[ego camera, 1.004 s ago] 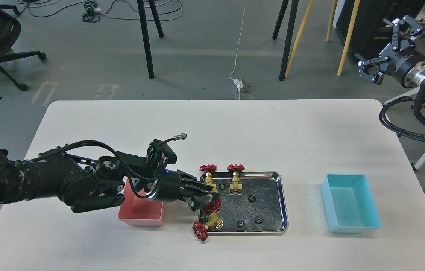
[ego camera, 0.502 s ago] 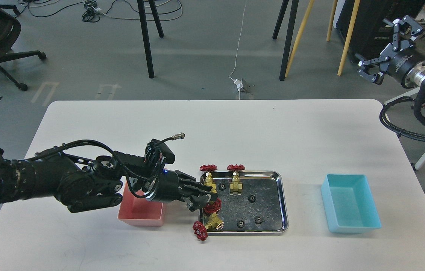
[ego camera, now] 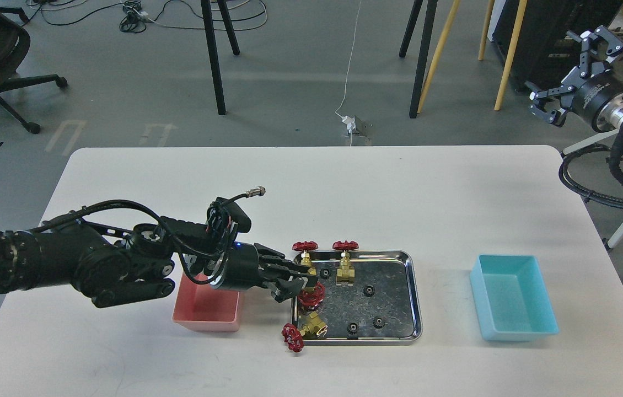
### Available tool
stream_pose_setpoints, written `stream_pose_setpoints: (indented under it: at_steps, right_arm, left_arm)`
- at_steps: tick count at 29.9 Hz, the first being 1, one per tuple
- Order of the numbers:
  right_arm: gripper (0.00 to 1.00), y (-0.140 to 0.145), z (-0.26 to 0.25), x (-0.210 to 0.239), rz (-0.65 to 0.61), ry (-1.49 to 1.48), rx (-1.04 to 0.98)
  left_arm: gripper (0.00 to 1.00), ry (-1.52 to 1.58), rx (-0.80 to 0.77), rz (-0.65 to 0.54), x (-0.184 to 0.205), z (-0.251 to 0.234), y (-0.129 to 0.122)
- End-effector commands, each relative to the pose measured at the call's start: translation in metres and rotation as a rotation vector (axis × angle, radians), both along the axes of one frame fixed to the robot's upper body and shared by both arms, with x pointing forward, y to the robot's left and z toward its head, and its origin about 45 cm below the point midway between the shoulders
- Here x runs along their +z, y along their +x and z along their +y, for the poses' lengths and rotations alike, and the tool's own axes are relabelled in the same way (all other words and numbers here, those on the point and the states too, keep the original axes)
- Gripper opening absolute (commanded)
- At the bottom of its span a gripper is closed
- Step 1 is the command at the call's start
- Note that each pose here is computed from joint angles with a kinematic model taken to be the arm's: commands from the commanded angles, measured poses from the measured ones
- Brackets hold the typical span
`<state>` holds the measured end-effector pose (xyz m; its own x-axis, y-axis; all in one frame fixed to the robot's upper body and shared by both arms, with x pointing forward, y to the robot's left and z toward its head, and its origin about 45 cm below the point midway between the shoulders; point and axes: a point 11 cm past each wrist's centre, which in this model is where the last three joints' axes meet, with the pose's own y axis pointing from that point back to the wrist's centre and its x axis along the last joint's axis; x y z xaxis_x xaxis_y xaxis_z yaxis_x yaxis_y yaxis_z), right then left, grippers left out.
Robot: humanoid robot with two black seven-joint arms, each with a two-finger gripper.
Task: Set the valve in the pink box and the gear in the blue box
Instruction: 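Lift the valve with the left gripper and carry it over the pink bin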
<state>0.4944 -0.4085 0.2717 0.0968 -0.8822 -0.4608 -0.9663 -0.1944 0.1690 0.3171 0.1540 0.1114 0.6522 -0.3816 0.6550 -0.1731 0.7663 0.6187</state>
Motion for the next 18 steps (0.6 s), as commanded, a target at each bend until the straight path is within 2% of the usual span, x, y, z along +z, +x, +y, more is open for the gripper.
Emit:
stream_pose_setpoints:
  at_steps: [1, 8, 13, 18]
  right_arm:
    - [1.0, 0.0, 0.0, 0.001, -0.002, 0.001, 0.0]
    - [1.0, 0.002, 0.002, 0.005, -0.018, 0.019, -0.003]
    - [1.0, 0.007, 0.005, 0.016, -0.043, 0.035, -0.002]
    - [1.0, 0.019, 0.016, 0.046, -0.104, 0.05, 0.013]
  left_arm:
    - [0.21, -0.04, 0.019, -0.015, 0.019, 0.002, 0.006]
    - [0.21, -0.046, 0.053, -0.075, 0.061, 0.03, 0.022]
    - [0.21, -0.046, 0.099, -0.074, 0.073, 0.059, 0.016]
    - [0.21, -0.031, 0.149, -0.074, 0.077, 0.086, 0.011]
